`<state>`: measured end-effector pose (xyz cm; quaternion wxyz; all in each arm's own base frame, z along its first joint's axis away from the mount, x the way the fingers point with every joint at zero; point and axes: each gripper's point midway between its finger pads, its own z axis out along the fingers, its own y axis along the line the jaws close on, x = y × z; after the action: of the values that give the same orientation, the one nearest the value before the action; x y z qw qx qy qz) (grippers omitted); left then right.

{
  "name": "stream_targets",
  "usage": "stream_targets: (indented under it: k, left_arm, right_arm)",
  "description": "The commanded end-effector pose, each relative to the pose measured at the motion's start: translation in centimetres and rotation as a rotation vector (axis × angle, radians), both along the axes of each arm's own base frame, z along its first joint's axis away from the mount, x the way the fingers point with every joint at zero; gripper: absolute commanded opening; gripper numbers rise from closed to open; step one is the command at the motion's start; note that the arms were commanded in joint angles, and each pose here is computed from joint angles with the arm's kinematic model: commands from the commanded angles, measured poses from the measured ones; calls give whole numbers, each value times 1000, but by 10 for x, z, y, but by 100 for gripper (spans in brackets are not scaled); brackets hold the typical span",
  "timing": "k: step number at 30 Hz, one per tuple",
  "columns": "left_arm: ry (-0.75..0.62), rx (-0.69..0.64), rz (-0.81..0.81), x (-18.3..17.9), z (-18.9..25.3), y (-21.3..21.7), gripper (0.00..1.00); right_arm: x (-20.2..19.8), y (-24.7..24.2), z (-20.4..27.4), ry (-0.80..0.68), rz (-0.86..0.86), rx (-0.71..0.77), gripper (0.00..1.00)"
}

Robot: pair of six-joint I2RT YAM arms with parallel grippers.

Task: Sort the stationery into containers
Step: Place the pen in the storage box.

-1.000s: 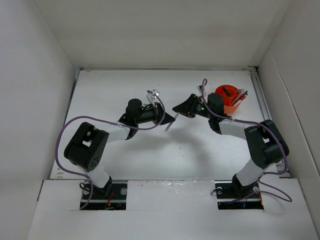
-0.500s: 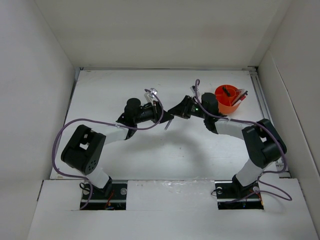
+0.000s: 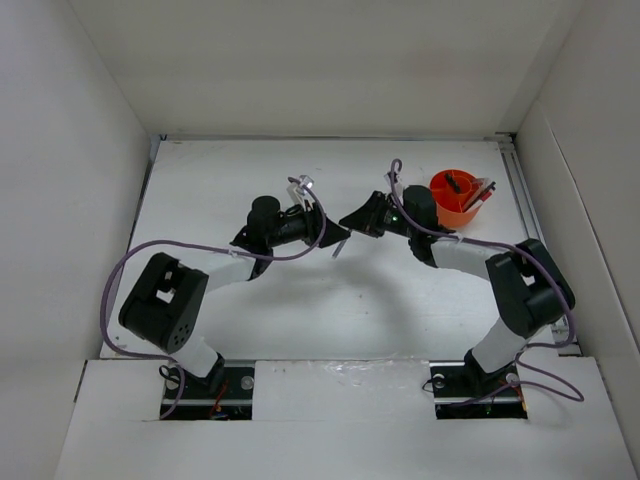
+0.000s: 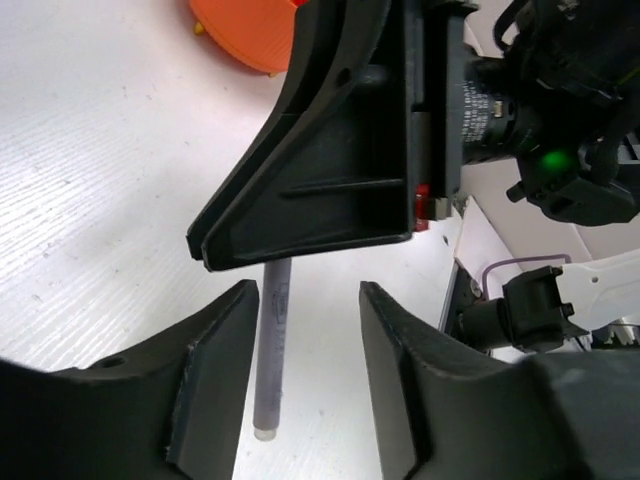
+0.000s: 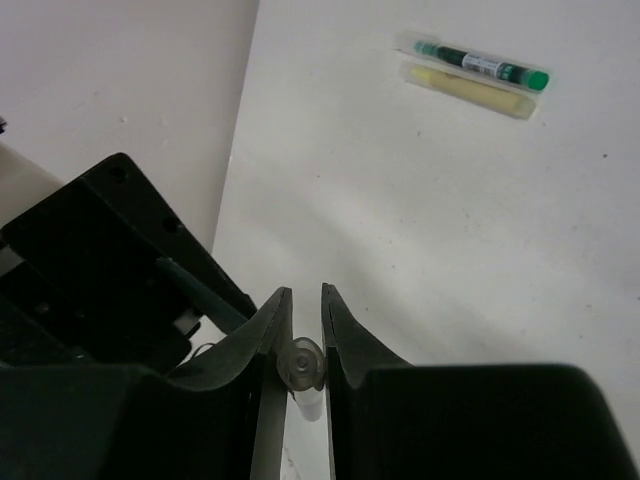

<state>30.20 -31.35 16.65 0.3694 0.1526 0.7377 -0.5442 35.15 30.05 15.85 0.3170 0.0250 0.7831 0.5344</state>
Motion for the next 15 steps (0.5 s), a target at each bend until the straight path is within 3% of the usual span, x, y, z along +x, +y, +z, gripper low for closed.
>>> stream_targets:
  k: [1,2,3,9,15]
  left_arm:
    - [-148,-72,-15,-11,50,4,45]
    - [-163,-71,-4,-13,53,6,86]
    - [-169,-74,5,-13,57,8,99]
    - [-239,-113,26,-37,94,24,100]
    - [-278,-123,106,-61,107,47,100]
  right_arm:
    - [9,-17,29,-102,-55,3,0]
    - [9,-17,34,-112,-56,8,0]
    - [11,-23,33,-112,-81,4,0]
    - [21,-62,46,-143,-219,-4,0]
    - [45,-139,61,-103,-537,-31,0]
